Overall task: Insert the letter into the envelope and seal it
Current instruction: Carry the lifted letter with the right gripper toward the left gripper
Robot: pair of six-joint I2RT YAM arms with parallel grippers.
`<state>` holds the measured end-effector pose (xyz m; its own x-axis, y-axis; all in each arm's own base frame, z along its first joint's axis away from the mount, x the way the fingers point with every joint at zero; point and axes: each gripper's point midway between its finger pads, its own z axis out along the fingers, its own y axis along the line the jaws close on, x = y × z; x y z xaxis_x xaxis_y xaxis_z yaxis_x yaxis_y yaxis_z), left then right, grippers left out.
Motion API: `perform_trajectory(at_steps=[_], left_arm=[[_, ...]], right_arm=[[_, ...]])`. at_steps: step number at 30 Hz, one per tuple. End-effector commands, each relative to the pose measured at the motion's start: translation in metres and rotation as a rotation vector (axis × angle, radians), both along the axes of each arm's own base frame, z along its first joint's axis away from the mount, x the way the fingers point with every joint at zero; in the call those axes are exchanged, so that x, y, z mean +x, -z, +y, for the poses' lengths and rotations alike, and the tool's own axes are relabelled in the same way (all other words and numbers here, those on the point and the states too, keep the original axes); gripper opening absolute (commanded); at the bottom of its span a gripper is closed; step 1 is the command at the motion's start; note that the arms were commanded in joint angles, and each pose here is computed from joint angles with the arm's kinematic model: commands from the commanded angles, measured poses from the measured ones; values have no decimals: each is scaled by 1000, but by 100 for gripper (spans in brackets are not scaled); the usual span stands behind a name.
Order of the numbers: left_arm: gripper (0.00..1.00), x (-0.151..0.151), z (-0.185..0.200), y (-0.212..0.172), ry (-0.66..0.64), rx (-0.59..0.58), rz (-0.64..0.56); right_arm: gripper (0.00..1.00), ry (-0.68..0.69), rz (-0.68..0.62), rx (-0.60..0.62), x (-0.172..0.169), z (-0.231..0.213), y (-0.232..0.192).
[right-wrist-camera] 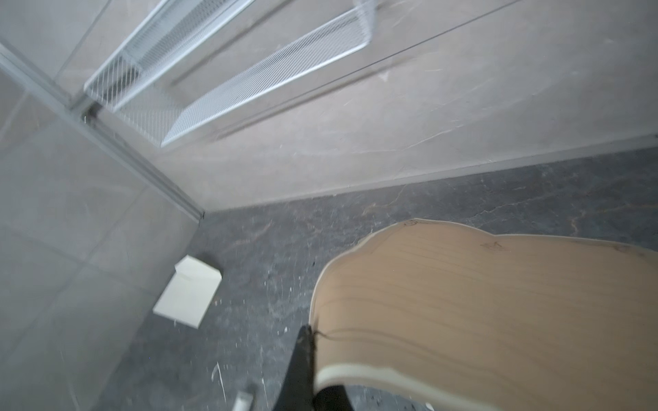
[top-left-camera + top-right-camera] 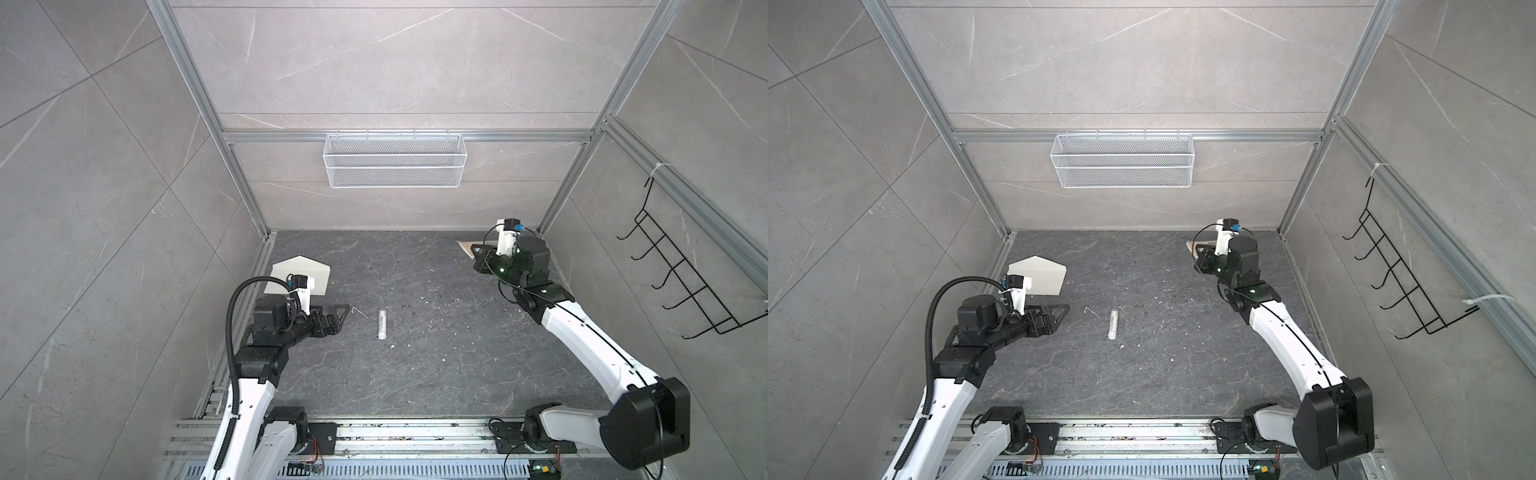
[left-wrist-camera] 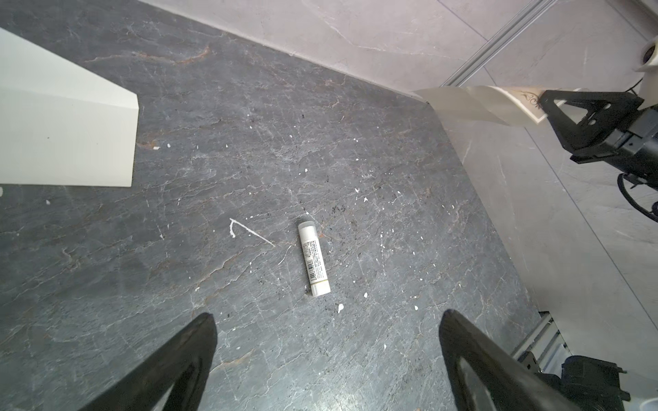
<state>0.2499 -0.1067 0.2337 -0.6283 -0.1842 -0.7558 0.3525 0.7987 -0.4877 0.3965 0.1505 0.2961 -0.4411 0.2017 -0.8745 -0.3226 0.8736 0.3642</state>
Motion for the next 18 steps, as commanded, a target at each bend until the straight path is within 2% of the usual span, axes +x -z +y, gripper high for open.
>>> perform_trajectory(at_steps=[1,8,13,18], left_arm=[[100,-2,-8,-18,61,-16,-100],[100,-6,-13,-27,89,-40,-149],[100,-9,-16,-35,109,-55,-179],[98,-8,-22,-41,114,-90,-171]], right_arm=[[0,-108,64,-305,-35,7,26],[0,-186,19,-676,-68,26,31],[0,-188,-49,-926,-83,35,33],[0,-198,-128,-1073,-95,45,30]])
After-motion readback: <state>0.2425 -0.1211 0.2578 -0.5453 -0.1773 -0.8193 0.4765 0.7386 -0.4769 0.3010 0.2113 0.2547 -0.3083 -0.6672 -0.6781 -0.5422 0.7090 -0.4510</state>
